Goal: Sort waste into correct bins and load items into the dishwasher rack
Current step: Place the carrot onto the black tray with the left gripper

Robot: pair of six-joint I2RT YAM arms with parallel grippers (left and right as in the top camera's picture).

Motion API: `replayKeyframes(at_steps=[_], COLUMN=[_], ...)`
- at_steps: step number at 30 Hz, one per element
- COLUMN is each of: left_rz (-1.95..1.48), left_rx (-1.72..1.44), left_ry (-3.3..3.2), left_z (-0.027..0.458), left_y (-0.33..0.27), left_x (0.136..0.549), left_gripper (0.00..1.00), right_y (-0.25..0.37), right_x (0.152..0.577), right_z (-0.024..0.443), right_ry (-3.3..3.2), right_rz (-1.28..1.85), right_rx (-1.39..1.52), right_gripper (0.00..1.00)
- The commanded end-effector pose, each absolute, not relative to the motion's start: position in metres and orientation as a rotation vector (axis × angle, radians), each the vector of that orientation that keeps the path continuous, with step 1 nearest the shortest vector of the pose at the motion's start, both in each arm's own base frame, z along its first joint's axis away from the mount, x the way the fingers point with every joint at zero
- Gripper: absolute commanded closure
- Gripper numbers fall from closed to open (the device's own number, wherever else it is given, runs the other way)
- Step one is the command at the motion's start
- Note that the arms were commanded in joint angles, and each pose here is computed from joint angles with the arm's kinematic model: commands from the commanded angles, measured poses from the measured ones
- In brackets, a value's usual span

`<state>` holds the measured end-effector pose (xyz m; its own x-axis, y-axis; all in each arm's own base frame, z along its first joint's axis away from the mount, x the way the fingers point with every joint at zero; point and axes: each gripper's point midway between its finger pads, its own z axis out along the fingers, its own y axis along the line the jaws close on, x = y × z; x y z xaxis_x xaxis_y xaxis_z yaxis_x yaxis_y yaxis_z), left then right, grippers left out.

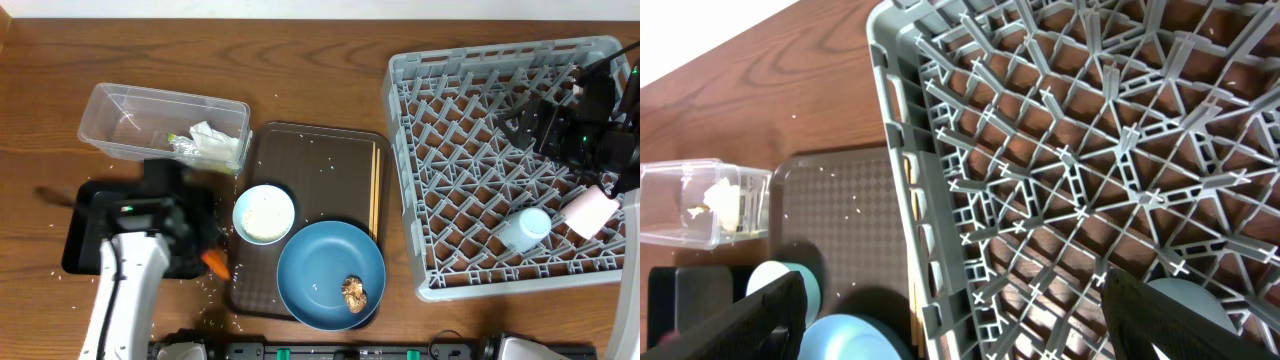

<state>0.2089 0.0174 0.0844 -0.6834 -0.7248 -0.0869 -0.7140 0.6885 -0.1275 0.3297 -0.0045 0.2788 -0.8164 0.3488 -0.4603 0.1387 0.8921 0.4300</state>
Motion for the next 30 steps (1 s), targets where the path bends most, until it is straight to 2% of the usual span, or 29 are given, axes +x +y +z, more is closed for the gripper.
replayKeyframes(at_steps=[1, 4, 7, 8, 9, 13, 15, 19, 20, 21, 22, 25, 30], left_rz=[-0.085, -0.113, -0.122, -0.126, -0.126, -0.219, -0.341, -0.396, -0.393, -0.388, -0.383, -0.399, -0.474], left_rx=[-1.399, -1.619, -1.692, -1.719, -1.751, -1.833, -1.782, -1.672, -1.645, -1.615, -1.574, -1.4, -0.942], left_ry=[2.566, 2.385, 2.322, 2.308, 2.295, 2.244, 2.259, 2.296, 2.309, 2.325, 2.343, 2.413, 2.543], left_z=[0.087, 0.079, 0.066, 0.06, 0.055, 0.04, 0.044, 0.06, 0.066, 0.071, 0.078, 0.103, 0.154], left_y=[0.054, 0.077, 0.085, 0.087, 0.088, 0.084, 0.074, 0.068, 0.068, 0.067, 0.066, 0.059, 0.024], left_x=[0.224, 0.235, 0.246, 0.25, 0.253, 0.27, 0.283, 0.289, 0.287, 0.285, 0.283, 0.278, 0.271], left_gripper=[0.87, 0.87, 0.86, 0.83, 0.75, 0.72, 0.66, 0.45, 0.43, 0.33, 0.29, 0.26, 0.27], right_y=[-0.002, -0.002, -0.002, -0.002, -0.002, -0.002, -0.002, -0.002, -0.002, -0.002, -0.002, -0.003, -0.004], right_x=[0.329, 0.329, 0.328, 0.328, 0.328, 0.328, 0.328, 0.327, 0.327, 0.327, 0.328, 0.33, 0.335], right_z=[0.277, 0.277, 0.276, 0.276, 0.276, 0.276, 0.276, 0.276, 0.276, 0.276, 0.276, 0.277, 0.28], right_ry=[2.52, 2.521, 2.522, 2.522, 2.522, 2.522, 2.522, 2.527, 2.527, 2.527, 2.525, 2.515, 2.493], right_rz=[0.52, 0.52, 0.52, 0.52, 0.52, 0.52, 0.521, 0.521, 0.521, 0.521, 0.521, 0.518, 0.513], right_rx=[0.341, 0.342, 0.342, 0.342, 0.342, 0.342, 0.342, 0.344, 0.344, 0.344, 0.343, 0.339, 0.329], right_gripper=[0.12, 0.12, 0.13, 0.13, 0.13, 0.13, 0.13, 0.12, 0.12, 0.12, 0.12, 0.11, 0.1])
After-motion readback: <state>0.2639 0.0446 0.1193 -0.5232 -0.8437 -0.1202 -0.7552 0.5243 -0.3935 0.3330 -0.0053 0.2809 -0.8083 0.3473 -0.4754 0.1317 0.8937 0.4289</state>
